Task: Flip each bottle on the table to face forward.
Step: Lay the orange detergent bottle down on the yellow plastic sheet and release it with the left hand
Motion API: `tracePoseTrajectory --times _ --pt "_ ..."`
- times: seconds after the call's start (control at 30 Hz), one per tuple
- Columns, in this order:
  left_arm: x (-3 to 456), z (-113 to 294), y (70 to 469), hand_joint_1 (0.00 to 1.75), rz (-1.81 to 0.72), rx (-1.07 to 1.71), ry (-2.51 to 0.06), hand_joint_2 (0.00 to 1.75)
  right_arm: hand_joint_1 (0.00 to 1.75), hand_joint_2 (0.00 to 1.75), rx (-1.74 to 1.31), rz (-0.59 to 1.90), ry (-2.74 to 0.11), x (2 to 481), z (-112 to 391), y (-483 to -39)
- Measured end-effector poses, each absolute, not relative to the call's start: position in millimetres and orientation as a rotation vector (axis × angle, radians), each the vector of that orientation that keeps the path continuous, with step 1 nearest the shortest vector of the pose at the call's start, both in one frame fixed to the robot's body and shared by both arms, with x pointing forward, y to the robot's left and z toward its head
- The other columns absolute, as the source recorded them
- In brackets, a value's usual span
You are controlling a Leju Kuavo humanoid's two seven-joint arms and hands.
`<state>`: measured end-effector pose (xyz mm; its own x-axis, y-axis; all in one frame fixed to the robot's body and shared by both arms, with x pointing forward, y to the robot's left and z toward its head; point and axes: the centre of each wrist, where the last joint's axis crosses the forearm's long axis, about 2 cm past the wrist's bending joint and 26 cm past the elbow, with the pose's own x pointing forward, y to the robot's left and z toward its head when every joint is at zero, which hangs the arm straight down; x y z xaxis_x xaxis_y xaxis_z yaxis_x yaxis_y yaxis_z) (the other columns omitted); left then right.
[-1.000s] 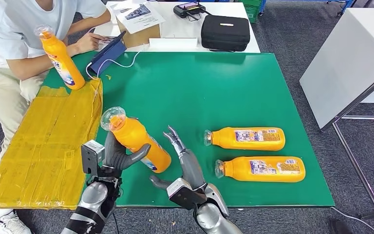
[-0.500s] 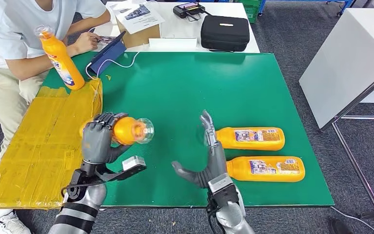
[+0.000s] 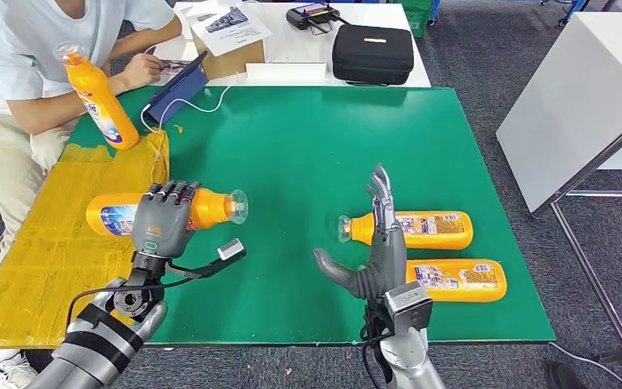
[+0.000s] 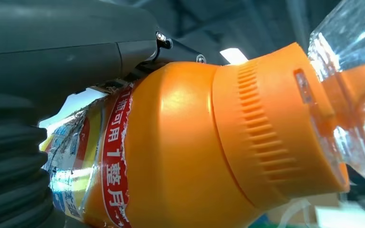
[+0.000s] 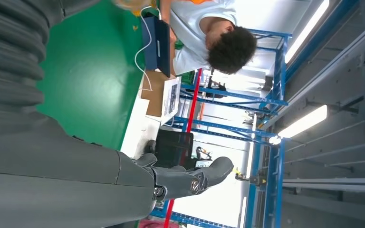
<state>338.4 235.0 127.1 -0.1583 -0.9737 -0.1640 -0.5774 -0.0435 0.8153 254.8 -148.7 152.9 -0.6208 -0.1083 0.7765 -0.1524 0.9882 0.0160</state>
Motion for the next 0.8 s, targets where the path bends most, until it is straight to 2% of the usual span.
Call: tracePoseTrajectory --times 0.2,0.33,0.4,0.47,0.53,0.8 --pt "343.3 97.1 245.4 1.75 -1.322 1.544 -1.686 1.75 0.00 1.75 0.197 0.047 -2.250 259.0 157.0 -149.2" --pt "341.6 82.9 244.5 1.75 -1.375 1.492 -1.637 1.75 0.00 1.75 0.203 0.046 -2.255 261.3 159.1 -149.2" --pt "341.7 78.9 244.0 1.25 -1.384 1.478 -1.617 1.75 0.00 1.75 0.205 0.047 -2.256 261.9 159.6 -149.2" --pt "342.3 75.0 244.5 0.38 -1.385 1.465 -1.590 1.75 0.00 1.75 0.206 0.046 -2.257 262.4 160.0 -149.2" --pt "343.0 71.1 246.2 0.00 -1.373 1.454 -1.555 1.75 0.00 1.75 0.206 0.046 -2.256 262.7 160.1 -149.2" --pt "349.7 62.2 255.2 0.00 -1.288 1.422 -1.422 1.75 0.00 1.75 0.204 0.051 -2.242 262.6 156.9 -148.8"
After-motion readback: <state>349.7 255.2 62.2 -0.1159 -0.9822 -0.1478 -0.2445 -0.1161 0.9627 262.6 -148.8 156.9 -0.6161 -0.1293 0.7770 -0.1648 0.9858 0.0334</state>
